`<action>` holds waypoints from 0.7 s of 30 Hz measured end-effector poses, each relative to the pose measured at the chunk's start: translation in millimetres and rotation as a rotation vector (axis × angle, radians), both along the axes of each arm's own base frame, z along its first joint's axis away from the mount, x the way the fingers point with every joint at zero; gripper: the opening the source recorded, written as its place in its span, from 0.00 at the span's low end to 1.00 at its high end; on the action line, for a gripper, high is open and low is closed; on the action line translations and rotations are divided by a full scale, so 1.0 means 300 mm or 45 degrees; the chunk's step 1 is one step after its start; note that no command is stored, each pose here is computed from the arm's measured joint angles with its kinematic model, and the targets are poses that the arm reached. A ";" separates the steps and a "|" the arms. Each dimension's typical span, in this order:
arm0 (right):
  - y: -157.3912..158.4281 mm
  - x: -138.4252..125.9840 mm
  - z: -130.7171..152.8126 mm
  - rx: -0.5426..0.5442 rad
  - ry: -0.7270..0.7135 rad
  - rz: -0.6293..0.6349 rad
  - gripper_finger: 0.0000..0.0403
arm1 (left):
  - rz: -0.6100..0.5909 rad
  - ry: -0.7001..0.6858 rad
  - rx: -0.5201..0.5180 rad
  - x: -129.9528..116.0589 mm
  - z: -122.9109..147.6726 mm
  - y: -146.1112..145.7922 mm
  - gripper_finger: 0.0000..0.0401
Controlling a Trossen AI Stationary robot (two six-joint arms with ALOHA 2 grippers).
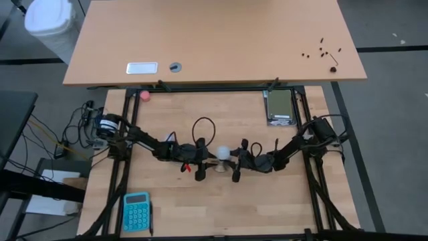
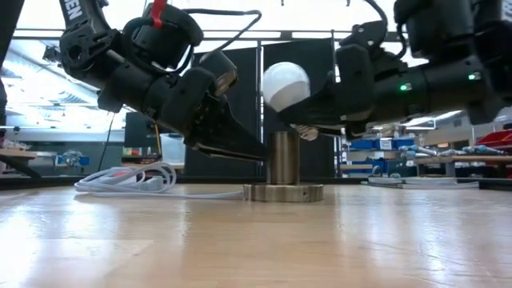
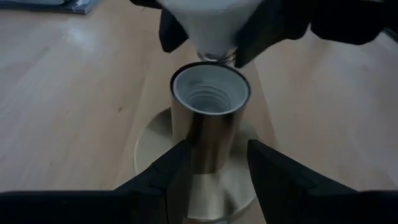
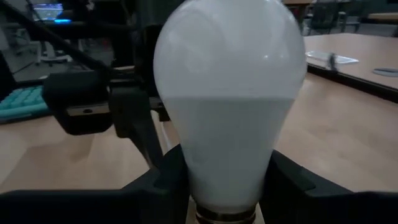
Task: Screw lightbulb
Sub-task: Insert the lightbulb into the lamp holder
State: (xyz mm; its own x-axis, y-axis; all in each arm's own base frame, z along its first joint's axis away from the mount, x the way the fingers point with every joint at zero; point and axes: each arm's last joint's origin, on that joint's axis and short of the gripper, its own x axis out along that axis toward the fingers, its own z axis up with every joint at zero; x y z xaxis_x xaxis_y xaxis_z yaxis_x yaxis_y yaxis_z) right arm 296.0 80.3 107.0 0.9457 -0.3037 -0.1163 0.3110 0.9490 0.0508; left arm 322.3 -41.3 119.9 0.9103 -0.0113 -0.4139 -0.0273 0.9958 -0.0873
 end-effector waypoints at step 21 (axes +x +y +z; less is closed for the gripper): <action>-0.012 0.035 0.032 -0.050 -0.133 0.100 0.38 | 0.077 0.023 0.074 -0.056 0.136 0.016 0.41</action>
State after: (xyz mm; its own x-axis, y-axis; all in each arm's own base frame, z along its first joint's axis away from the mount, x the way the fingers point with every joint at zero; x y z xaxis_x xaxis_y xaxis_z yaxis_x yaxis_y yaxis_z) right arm 306.5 76.7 116.4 0.9730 -0.2307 -0.0058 0.2307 0.9721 0.0415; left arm 305.6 -36.4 160.6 0.9011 0.0680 -0.4283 -0.0887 0.9956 -0.0287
